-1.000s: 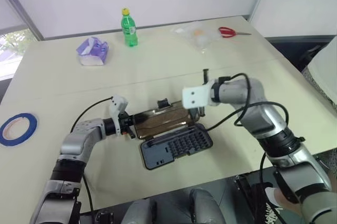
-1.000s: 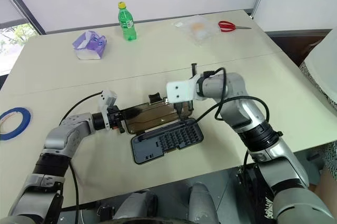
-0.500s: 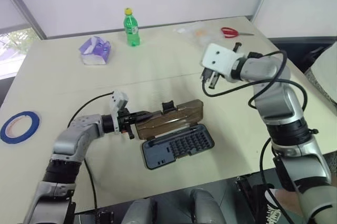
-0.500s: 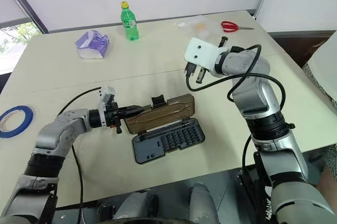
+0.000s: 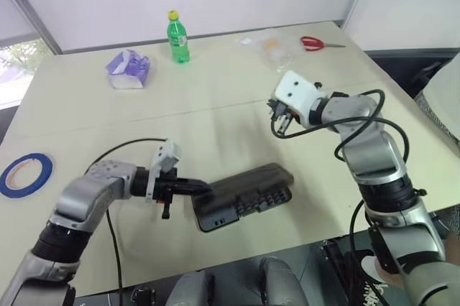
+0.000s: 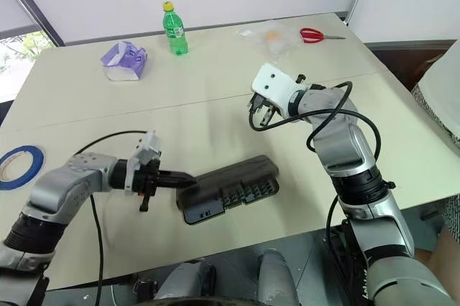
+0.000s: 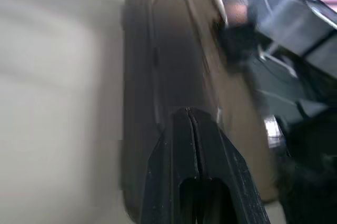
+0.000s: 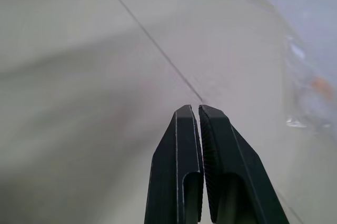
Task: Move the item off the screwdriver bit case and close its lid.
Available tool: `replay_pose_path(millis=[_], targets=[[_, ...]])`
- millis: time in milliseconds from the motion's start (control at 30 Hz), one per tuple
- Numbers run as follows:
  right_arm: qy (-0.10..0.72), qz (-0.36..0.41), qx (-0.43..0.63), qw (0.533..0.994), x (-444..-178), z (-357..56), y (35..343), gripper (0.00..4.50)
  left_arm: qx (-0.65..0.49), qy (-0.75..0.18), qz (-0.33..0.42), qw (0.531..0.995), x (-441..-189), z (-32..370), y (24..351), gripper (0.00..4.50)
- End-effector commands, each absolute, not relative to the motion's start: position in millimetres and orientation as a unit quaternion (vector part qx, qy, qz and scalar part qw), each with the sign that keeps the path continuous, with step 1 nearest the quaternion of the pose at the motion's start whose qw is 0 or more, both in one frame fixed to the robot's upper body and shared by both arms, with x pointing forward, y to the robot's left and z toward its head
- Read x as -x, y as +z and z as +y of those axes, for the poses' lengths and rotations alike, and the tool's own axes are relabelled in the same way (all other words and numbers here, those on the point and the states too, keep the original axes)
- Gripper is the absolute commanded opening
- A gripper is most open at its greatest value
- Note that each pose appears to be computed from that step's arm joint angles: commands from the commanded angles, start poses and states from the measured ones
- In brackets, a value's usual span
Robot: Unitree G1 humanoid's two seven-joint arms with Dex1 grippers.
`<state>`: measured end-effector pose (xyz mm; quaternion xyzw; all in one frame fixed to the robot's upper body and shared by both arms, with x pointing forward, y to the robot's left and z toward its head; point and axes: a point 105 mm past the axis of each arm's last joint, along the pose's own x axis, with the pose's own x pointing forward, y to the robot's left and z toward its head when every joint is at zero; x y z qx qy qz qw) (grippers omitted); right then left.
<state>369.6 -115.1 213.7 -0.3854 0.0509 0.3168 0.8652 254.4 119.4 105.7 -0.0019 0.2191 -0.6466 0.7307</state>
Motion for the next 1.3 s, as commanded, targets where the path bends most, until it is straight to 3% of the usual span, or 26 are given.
replay_pose_path(millis=[33, 233, 333, 400, 433, 467, 500, 567, 700, 733, 933, 1033, 1300], targets=[[0.314, 0.025, 0.389, 0.866, -363.3, -112.2, 227.1, 0.13, -0.031, -0.658, 0.223, 0.718, -247.6, 119.8, 101.7, 0.00], [0.326, 0.036, 0.367, 0.870, -358.6, -112.8, 222.3, 0.13, -0.042, -0.648, 0.234, 0.724, -251.4, 120.5, 88.4, 0.00], [0.330, 0.043, 0.351, 0.875, -356.3, -113.2, 219.0, 1.04, -0.045, -0.649, 0.234, 0.722, -250.9, 119.3, 86.4, 0.00], [0.332, 0.045, 0.349, 0.875, -354.9, -113.2, 217.7, 2.04, -0.041, -0.650, 0.231, 0.723, -251.9, 117.3, 88.4, 0.00], [0.334, 0.045, 0.343, 0.877, -353.8, -112.9, 217.8, 2.14, -0.036, -0.650, 0.224, 0.726, -253.9, 115.6, 93.2, 0.00], [0.338, 0.044, 0.338, 0.877, -352.2, -112.1, 218.2, 2.77, -0.028, -0.650, 0.216, 0.728, -256.3, 114.0, 99.8, 0.00], [0.343, 0.043, 0.333, 0.877, -350.7, -111.1, 218.8, 2.90, -0.021, -0.649, 0.209, 0.731, -258.8, 112.8, 105.9, 0.00], [0.351, 0.042, 0.323, 0.878, -348.6, -109.1, 219.0, 3.70, -0.011, -0.646, 0.199, 0.736, -263.6, 111.7, 114.3, 0.00], [0.361, 0.046, 0.301, 0.881, -344.7, -107.8, 214.9, 3.70, 0.000, -0.641, 0.172, 0.748, -276.8, 111.1, 140.6, 0.00], [0.362, 0.046, 0.299, 0.882, -344.1, -107.6, 213.9, 3.05, 0.001, -0.641, 0.168, 0.749, -278.7, 111.3, 145.0, 0.00], [0.388, 0.044, 0.261, 0.883, -333.2, -103.1, 212.1, 0.23, -0.013, -0.642, 0.142, 0.754, -297.8, 108.1, 167.3, 0.00], [0.418, 0.044, 0.240, 0.875, -322.8, -97.7, 213.5, 0.10, -0.029, -0.645, 0.140, 0.751, -306.7, 104.2, 165.4, 0.00], [0.596, 0.101, 0.206, 0.769, -251.3, -73.9, 181.9, 0.10, -0.068, -0.656, 0.168, 0.733, -329.1, 79.6, 125.4, 0.00]])
